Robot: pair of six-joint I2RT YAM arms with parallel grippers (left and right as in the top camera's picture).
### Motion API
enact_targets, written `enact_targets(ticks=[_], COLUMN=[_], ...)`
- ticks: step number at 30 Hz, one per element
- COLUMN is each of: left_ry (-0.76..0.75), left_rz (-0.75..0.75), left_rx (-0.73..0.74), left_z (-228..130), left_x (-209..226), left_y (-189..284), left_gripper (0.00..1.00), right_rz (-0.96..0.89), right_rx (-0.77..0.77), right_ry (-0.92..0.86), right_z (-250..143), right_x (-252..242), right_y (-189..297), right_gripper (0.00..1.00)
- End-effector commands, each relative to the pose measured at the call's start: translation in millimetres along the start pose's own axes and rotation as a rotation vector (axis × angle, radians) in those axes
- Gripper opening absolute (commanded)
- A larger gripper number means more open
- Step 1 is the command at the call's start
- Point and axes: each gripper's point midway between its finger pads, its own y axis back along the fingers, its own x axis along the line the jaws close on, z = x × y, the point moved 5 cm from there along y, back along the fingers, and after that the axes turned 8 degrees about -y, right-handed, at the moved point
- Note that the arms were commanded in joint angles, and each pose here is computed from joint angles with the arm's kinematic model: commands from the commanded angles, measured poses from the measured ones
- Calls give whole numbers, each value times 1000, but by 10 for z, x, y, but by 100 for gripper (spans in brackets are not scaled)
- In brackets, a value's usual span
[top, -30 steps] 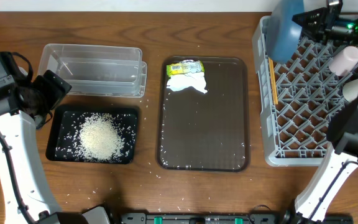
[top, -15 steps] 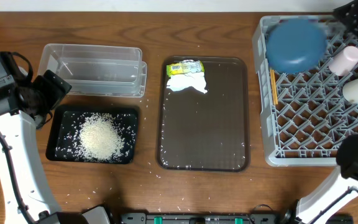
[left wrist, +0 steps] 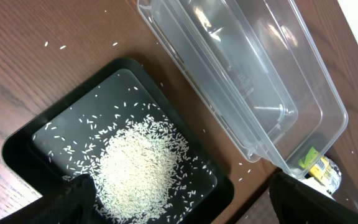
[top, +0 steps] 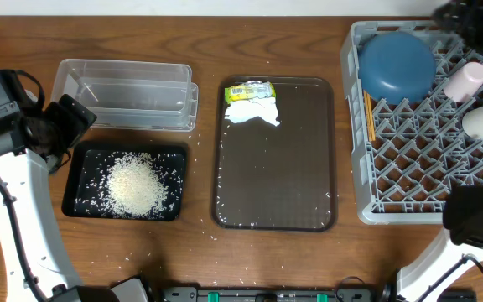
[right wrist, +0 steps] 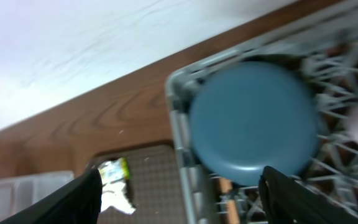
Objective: Sort waste into correct bins and load items into the dishwasher rack
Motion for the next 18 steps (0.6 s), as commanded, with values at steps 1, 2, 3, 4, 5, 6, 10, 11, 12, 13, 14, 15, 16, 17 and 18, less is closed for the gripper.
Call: enact_targets(ticks=[1,2,3,4,5,6,10,11,12,13,14,15,16,17,18], left_ry=[6,6,6,6,6,6,6,6,6,6,6,6,6,6,6], left_rz=[1,1,1,1,1,1,1,1,1,1,1,1,1,1,1], left_rx=[0,0,0,0,0,0,0,0,0,0,0,0,0,0,0], left_z=[25,25,25,25,25,24,25,25,25,24,25,25,25,25,25], left_x=[4,4,4,4,4,4,4,4,4,4,4,4,4,4,4], left_y=[-4,-4,-4,-4,-4,-4,-4,-4,-4,-4,-4,-4,-4,-4,-4], left_gripper=[92,92,92,92,92,92,92,92,92,92,92,92,92,92,92], right_rz=[58,64,55,35,10,-12,-97,-119,-136,-152,-159,-166,-168,-172,-176], right_rx=[67,82,96,108,116,123,163,178,189,207,225,247,276,296,317], right_ry=[82,116,145,175,206,234,372,410,434,460,480,499,517,523,529], right_z=[-232,-303,-392,-487,-584,-671,-1160,-1317,-1431,-1566,-1684,-1815,-1970,-2078,-2188], right_x=[386,490,603,707,808,891,1269,1352,1399,1439,1471,1495,1516,1524,1526], right_y=[-181,-237,-309,-397,-482,-567,-1042,-1206,-1321,-1464,-1578,-1707,-1854,-1951,-2049], right_gripper=[77,77,76,76,76,76,80,82,82,82,82,82,82,82,82])
